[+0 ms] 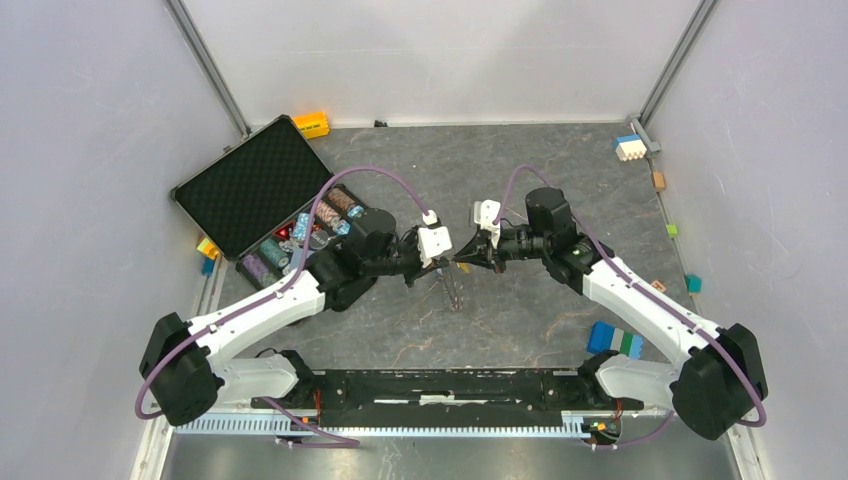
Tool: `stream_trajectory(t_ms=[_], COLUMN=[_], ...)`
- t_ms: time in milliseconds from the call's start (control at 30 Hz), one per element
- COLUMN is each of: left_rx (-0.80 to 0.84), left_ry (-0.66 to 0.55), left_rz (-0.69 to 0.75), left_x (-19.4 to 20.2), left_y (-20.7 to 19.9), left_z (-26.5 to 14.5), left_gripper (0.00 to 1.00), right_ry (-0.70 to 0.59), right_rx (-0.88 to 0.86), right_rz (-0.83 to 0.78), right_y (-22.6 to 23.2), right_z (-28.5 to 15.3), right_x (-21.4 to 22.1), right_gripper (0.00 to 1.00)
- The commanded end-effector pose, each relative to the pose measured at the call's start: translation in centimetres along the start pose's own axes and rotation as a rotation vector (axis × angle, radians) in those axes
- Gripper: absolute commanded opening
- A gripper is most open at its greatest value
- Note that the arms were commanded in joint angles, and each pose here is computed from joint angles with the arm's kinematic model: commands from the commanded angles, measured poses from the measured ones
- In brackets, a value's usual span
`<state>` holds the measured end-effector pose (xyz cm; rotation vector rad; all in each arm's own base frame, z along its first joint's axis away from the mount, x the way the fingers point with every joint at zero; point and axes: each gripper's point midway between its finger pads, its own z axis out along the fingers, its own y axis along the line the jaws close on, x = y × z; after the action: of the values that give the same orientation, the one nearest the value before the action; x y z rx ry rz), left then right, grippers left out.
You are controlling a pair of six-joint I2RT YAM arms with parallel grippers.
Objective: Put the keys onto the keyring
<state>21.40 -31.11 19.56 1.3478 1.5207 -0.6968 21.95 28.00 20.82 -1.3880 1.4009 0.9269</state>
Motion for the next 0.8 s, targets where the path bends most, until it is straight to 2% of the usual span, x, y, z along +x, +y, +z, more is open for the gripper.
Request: stream_trajectory(t_ms=[0, 233, 767], left_rx=[-0.004, 0.001, -0.130], left_ry=[-0.103, -0.099, -0.027], left_rz=[0.018, 0.025, 0.052], left_x=[-3.0, -2.8, -2.4], left_y=[0.3, 0.2, 2.1], left_z=[-0.2, -0.1, 0.2], left_gripper=[0.02, 0.02, 0.02], right_ry=[0.012, -0.007, -0.028], right_rx=[0.034, -0.001, -0.033], right_rz=[-0.018, -0.019, 0.009], right_y=[-0.7, -0.1, 0.1], right_z=[0.1, 0.2, 0.7], right_x=[0.2, -0.2, -0.5], right_gripper=[0.00, 0.00, 0.00])
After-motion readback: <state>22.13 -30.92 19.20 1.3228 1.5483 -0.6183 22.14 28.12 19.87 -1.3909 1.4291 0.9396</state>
